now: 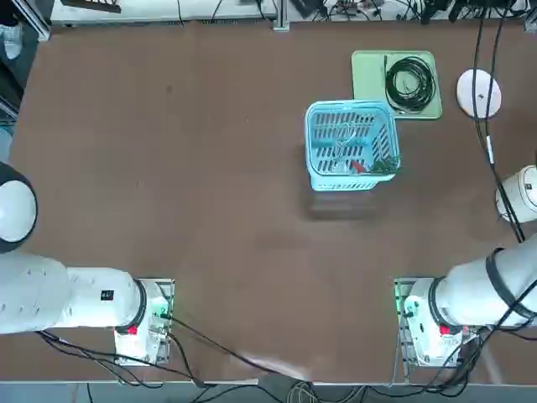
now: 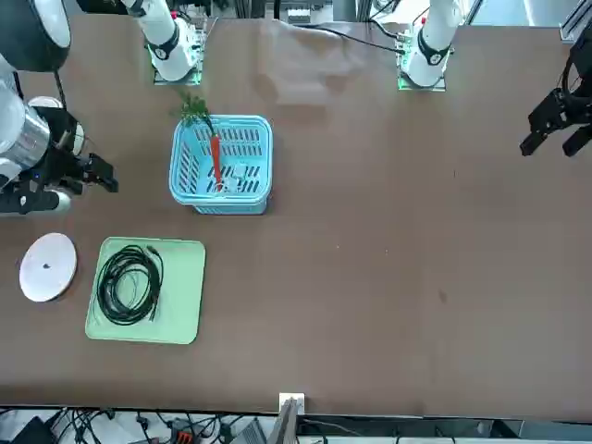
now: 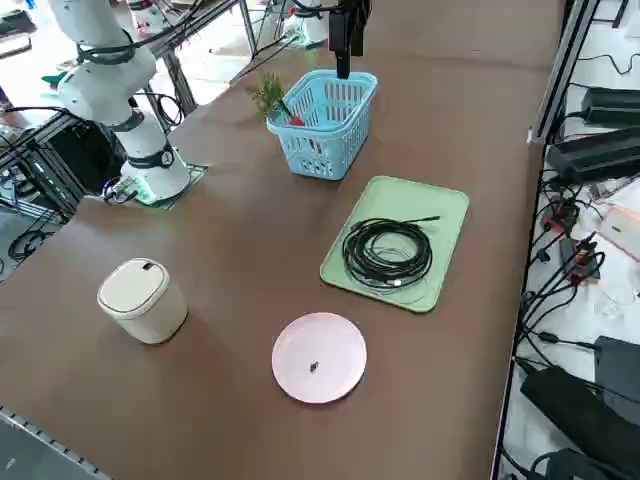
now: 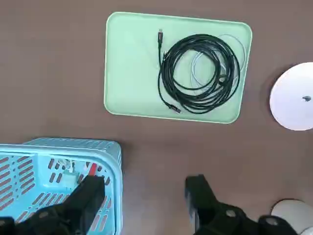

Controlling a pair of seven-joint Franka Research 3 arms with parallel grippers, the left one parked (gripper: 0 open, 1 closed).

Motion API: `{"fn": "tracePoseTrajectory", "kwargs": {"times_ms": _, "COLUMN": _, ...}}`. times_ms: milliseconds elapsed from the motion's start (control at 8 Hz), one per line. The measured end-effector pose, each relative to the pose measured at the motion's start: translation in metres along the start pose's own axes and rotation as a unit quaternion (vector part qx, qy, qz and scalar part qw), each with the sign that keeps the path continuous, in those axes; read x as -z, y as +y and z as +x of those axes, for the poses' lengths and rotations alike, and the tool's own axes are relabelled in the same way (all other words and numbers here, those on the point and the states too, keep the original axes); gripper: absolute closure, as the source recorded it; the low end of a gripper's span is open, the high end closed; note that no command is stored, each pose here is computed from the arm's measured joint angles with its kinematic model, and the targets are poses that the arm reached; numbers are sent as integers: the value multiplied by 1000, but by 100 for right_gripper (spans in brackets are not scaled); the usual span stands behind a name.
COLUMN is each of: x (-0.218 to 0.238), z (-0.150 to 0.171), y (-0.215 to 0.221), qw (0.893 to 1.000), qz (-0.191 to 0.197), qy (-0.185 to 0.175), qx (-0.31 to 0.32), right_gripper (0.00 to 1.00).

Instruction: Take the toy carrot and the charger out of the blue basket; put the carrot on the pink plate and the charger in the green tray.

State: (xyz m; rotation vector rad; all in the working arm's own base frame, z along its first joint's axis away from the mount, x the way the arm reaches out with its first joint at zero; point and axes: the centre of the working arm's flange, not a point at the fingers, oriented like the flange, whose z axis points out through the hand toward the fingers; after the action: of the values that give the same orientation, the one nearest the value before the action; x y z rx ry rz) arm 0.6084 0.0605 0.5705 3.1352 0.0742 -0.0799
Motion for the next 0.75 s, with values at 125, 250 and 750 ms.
{"fn": "tracePoseTrajectory", "kwargs": {"times_ms": 125, "x": 0, "z": 0, "y": 0, "qw": 1000, "qz": 0, "qy": 0, "qx": 0, "right_gripper": 0}}
{"fn": "tracePoseTrajectory", "kwargs": {"times_ms": 250, "x": 0, "z": 0, "y": 0, "qw": 1000, "qz": 0, "qy": 0, "qx": 0, "right_gripper": 0}}
{"fn": "tracePoseTrajectory", "kwargs": {"times_ms": 750, "x": 0, "z": 0, "y": -3, "qw": 1000, "qz": 3, "qy": 0, "qx": 3, "right_gripper": 0}}
